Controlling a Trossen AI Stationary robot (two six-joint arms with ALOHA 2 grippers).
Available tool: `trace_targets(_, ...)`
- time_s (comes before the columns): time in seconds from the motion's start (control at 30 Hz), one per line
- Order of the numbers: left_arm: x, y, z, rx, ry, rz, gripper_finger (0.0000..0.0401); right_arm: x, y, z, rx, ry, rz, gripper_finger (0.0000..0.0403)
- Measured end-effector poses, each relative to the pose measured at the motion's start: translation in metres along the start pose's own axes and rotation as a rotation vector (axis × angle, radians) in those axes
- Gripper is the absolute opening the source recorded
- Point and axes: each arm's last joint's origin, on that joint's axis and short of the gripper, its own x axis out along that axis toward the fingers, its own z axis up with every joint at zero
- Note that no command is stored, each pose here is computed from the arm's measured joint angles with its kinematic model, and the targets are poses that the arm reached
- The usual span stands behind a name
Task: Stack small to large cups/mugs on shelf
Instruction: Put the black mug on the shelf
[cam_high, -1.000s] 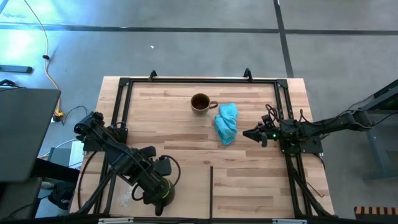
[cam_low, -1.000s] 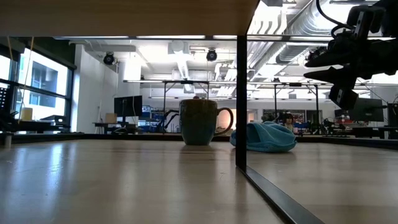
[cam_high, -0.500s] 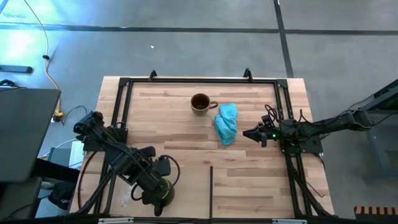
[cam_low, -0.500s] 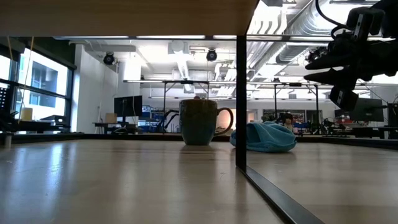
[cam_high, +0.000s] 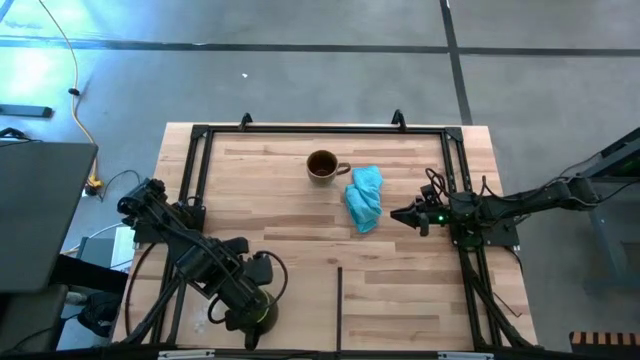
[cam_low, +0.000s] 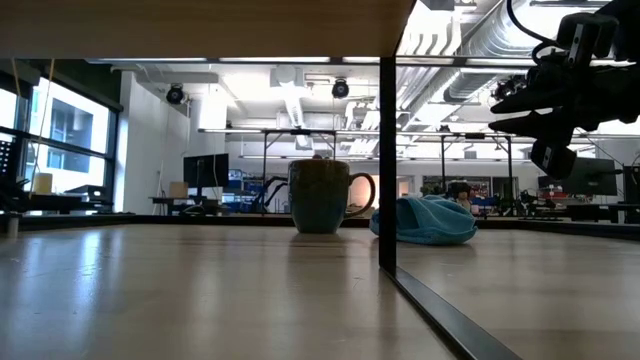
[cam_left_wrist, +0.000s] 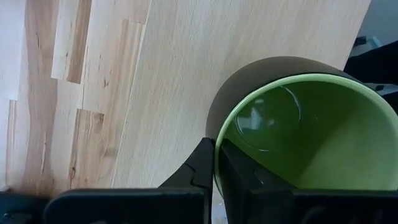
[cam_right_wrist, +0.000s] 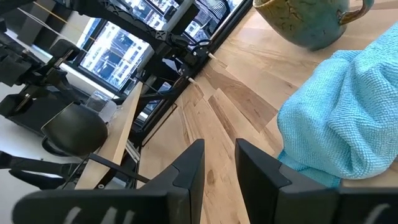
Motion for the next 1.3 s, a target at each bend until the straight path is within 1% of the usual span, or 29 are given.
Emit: trace_targets(1.3,-0.0016,0.0016,0.0008,0.022,-0.031,0.019,0.0000,0.0000,0.0000,0.0000,0.000,-0.001,-0.001,0.0081)
